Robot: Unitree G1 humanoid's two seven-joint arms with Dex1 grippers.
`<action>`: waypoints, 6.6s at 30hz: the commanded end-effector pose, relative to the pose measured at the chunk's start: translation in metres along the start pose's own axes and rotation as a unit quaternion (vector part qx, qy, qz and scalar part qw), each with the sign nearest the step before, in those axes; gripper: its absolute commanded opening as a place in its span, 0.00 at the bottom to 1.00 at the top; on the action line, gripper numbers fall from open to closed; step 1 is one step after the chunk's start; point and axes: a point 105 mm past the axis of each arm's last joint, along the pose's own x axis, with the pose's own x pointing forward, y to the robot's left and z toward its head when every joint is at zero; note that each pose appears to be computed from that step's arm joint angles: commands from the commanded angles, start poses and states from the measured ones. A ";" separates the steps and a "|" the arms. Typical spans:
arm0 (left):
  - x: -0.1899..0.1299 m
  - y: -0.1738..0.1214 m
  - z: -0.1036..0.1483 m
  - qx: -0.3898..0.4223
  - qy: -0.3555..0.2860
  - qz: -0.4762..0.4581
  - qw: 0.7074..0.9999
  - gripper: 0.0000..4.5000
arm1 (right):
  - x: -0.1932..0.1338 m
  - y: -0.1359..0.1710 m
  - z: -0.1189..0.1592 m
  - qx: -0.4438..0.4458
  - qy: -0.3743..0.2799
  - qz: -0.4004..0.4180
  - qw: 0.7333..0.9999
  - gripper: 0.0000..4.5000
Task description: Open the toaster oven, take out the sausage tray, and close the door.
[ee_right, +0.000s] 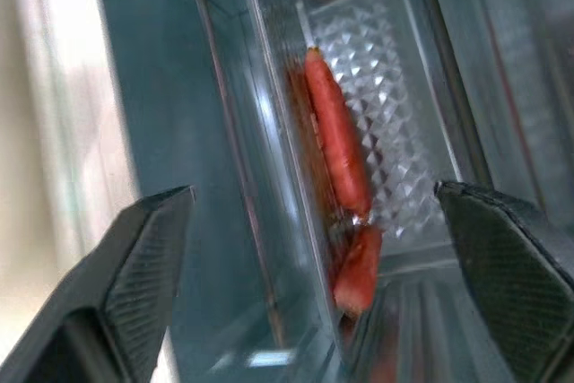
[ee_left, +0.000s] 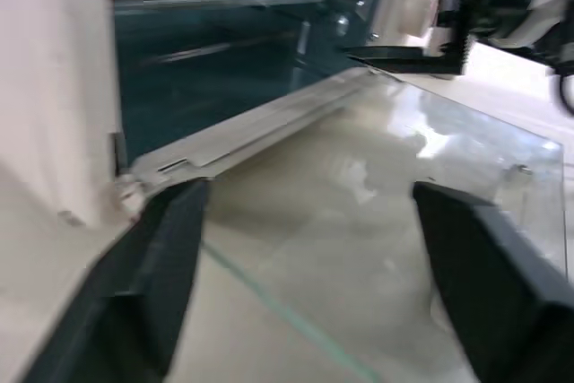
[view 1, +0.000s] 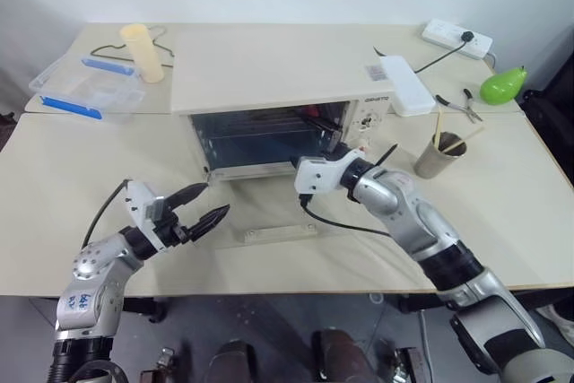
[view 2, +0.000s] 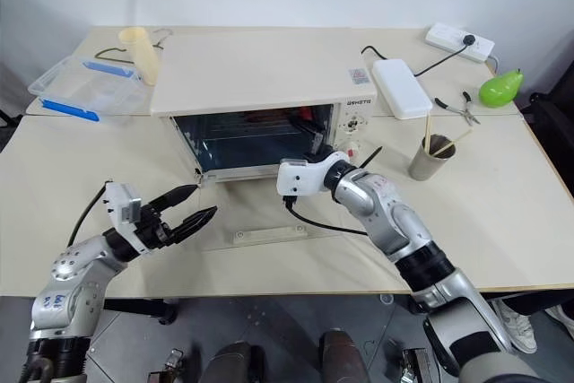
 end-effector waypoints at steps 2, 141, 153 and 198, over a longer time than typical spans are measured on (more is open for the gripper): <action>-0.010 -0.004 0.014 0.009 -0.023 0.000 1.000 0.85 | 0.026 -0.004 0.017 -0.037 -0.028 -0.031 0.998 1.00; -0.108 -0.058 0.024 -0.584 -0.065 -0.004 0.809 0.00 | -0.156 -0.044 0.008 0.525 -0.202 0.164 0.810 0.99; -0.172 -0.055 -0.007 -0.594 -0.202 0.212 0.749 0.00 | -0.148 -0.023 0.051 0.373 -0.320 0.240 0.837 1.00; -0.157 -0.002 0.025 -0.529 -0.265 0.227 0.774 0.00 | -0.129 0.020 -0.057 0.475 -0.182 0.247 0.825 0.01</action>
